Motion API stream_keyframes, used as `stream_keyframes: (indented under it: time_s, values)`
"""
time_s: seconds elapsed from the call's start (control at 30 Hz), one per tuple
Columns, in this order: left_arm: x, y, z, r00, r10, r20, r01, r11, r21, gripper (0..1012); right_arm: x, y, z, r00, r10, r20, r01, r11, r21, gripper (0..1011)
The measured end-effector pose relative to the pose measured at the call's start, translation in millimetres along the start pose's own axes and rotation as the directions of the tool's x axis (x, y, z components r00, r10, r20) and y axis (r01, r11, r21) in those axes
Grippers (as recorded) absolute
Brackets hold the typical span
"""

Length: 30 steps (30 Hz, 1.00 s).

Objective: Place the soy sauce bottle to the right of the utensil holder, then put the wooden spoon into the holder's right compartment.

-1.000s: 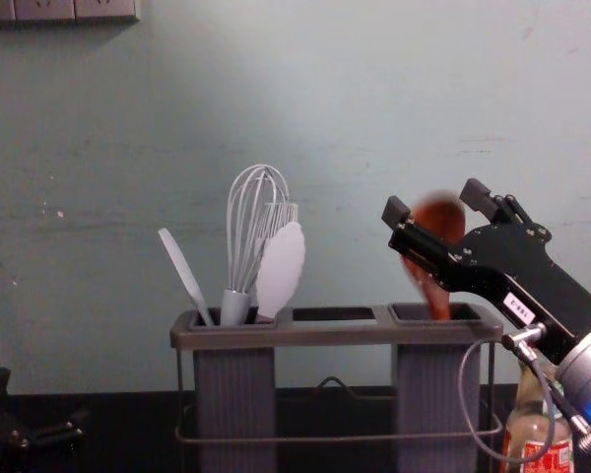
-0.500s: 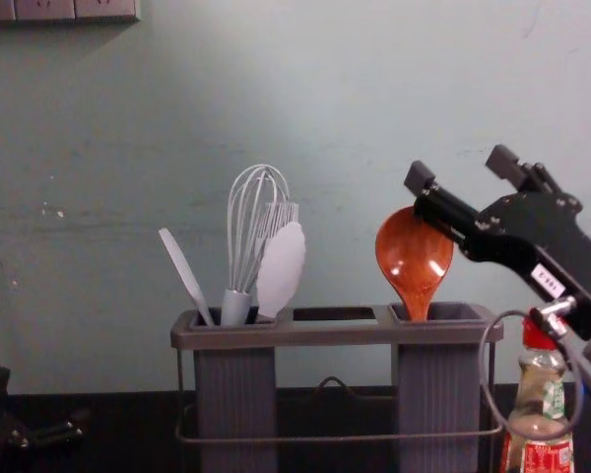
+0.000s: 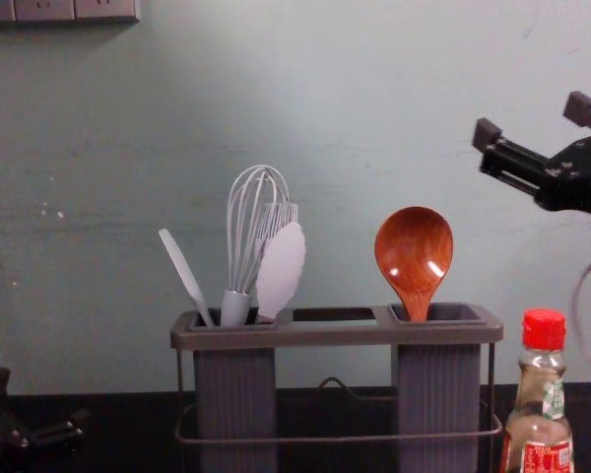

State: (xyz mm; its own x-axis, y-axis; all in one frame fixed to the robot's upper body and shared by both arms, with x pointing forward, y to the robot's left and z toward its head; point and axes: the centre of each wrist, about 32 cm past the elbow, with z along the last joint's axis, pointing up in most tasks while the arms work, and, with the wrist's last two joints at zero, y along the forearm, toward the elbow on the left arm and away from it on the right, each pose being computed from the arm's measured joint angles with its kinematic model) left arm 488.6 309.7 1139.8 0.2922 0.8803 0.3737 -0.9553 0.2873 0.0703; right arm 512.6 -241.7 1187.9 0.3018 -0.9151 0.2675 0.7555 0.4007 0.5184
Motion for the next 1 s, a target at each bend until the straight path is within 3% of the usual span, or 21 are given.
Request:
stream_keyframes:
  time_s: [0.1, 0.47, 0.77, 0.9, 1.0]
  values:
    - [0.0, 0.0, 0.0, 1.0000, 0.000, 0.000, 0.000, 1.0000, 0.000, 1011, 9.4, -1.4, 13.0, 0.999, -0.010, 0.043, 0.012, 0.998, -0.060, 1002]
    - [0.0, 0.0, 0.0, 1.0000, 0.000, 0.000, 0.000, 1.0000, 0.000, 1011, 31.3, -3.2, 34.8, 0.996, 0.006, 0.093, 0.013, 0.979, -0.206, 1002]
    - [0.0, 0.0, 0.0, 1.0000, 0.000, 0.000, 0.000, 1.0000, 0.000, 1011, 52.3, -8.9, 39.0, 0.992, -0.002, 0.126, 0.034, 0.968, -0.251, 1002]
    - [0.0, 0.0, 0.0, 1.0000, 0.000, 0.000, 0.000, 1.0000, 0.000, 1011, 63.4, -14.6, 38.2, 0.991, -0.015, 0.135, 0.053, 0.958, -0.283, 1002]
    - [0.0, 0.0, 0.0, 1.0000, 0.000, 0.000, 0.000, 1.0000, 0.000, 1011, 74.0, -21.9, 34.7, 0.989, -0.031, 0.143, 0.076, 0.943, -0.325, 1002]
